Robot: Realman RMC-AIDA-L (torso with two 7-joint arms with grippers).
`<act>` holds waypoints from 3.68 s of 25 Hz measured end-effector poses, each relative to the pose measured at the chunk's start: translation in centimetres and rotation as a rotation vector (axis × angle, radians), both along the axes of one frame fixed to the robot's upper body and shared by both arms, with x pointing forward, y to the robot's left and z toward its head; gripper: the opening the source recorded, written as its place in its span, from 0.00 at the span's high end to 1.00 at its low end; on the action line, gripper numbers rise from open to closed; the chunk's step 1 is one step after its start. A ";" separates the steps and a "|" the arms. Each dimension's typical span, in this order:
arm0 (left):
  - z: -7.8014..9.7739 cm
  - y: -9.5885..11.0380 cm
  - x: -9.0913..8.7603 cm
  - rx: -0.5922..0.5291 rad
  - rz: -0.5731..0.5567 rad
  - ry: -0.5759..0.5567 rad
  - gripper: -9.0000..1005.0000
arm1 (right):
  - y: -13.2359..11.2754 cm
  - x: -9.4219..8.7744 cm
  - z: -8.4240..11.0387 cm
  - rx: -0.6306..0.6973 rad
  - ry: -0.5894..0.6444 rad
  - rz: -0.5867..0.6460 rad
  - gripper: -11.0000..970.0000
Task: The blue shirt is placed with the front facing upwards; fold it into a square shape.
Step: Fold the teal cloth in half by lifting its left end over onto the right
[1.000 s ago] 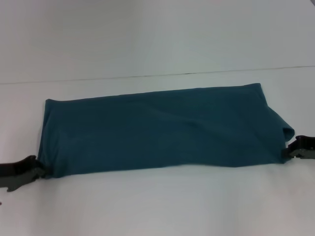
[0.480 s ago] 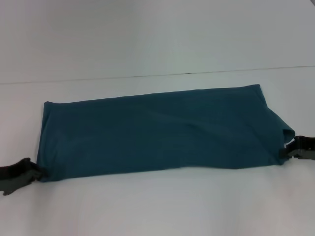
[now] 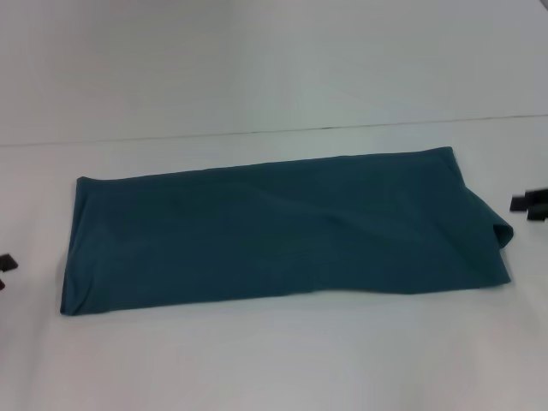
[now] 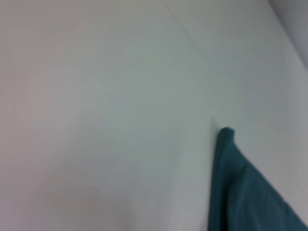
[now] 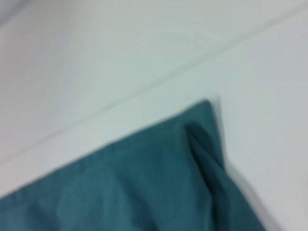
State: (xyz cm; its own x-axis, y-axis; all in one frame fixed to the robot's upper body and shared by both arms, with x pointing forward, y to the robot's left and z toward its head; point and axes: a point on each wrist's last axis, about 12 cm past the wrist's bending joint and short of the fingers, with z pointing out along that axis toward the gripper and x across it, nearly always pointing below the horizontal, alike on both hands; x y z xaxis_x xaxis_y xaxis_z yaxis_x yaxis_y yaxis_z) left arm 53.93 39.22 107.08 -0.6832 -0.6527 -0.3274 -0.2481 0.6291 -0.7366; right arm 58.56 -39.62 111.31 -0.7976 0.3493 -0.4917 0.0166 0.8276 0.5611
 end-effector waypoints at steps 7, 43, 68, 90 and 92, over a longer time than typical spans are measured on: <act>1.1 -1.3 0.4 -0.086 -0.060 -0.127 0.51 | 2.2 0.0 1.0 0.119 -0.146 0.142 0.50; -2.7 -7.4 3.0 -0.102 -0.057 -0.053 0.07 | 6.6 -0.6 -1.0 0.237 -0.221 0.252 0.27; -0.7 -5.9 5.2 0.183 -0.151 -0.083 0.09 | 6.1 -0.8 -1.1 0.232 -0.221 0.243 0.27; -0.8 -6.9 5.9 0.237 -0.174 -0.091 0.13 | 6.0 -0.8 -1.1 0.230 -0.223 0.237 0.27; -0.8 -6.9 5.9 0.239 -0.174 -0.091 0.13 | 6.0 -0.8 -1.1 0.230 -0.223 0.237 0.27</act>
State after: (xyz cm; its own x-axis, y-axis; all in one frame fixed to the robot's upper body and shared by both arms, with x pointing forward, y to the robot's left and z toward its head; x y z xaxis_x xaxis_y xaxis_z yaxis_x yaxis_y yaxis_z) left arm 59.85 32.29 106.33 -0.7388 -0.4261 -0.5222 -0.0615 0.8142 -0.5773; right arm 57.79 -33.58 110.23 -0.7520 0.2900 -0.5919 -0.3025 0.6460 0.7008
